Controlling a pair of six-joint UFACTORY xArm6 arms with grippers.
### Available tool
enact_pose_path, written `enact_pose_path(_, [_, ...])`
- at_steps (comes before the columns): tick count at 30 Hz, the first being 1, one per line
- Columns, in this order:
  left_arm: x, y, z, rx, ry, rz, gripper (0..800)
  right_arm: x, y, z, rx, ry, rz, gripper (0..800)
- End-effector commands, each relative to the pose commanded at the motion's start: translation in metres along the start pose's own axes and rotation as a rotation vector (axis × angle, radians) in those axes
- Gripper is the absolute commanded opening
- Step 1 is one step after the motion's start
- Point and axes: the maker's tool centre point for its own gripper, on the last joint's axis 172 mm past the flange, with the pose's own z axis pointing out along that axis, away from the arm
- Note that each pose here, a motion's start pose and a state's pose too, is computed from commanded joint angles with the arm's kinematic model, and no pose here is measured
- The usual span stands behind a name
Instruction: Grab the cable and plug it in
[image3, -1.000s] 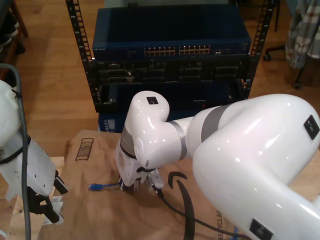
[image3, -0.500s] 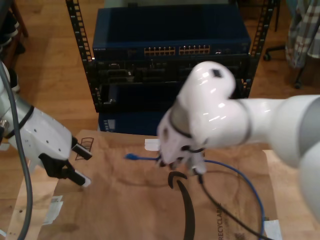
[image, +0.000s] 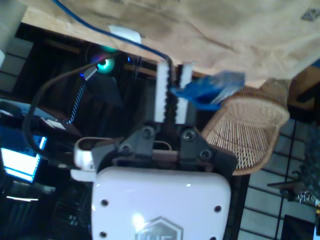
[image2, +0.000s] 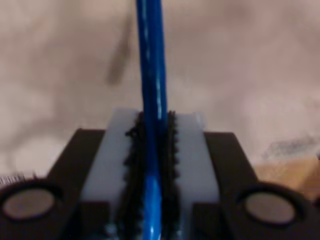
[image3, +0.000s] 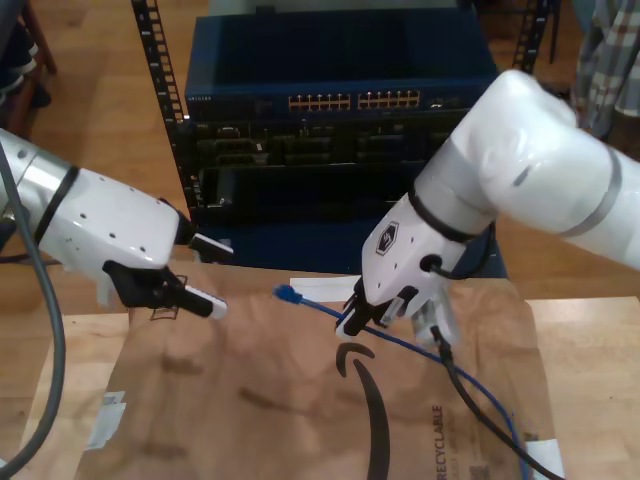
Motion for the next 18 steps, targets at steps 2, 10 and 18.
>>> enact_pose_path(2, [-0.011, -0.002, 0.000, 0.012, -0.032, 0.007, 795, -0.004, 0.003, -0.007, 0.011, -0.007, -0.010, 20])
enact_pose_path(10, [-0.016, -0.009, 0.005, 0.062, -0.073, -0.006, 770, -0.013, 0.001, -0.016, 0.029, -0.018, -0.025, 19])
enact_pose_path(18, [-0.021, -0.007, 0.004, 0.060, -0.104, -0.017, 703, -0.039, 0.015, -0.027, 0.019, -0.092, -0.034, 20])
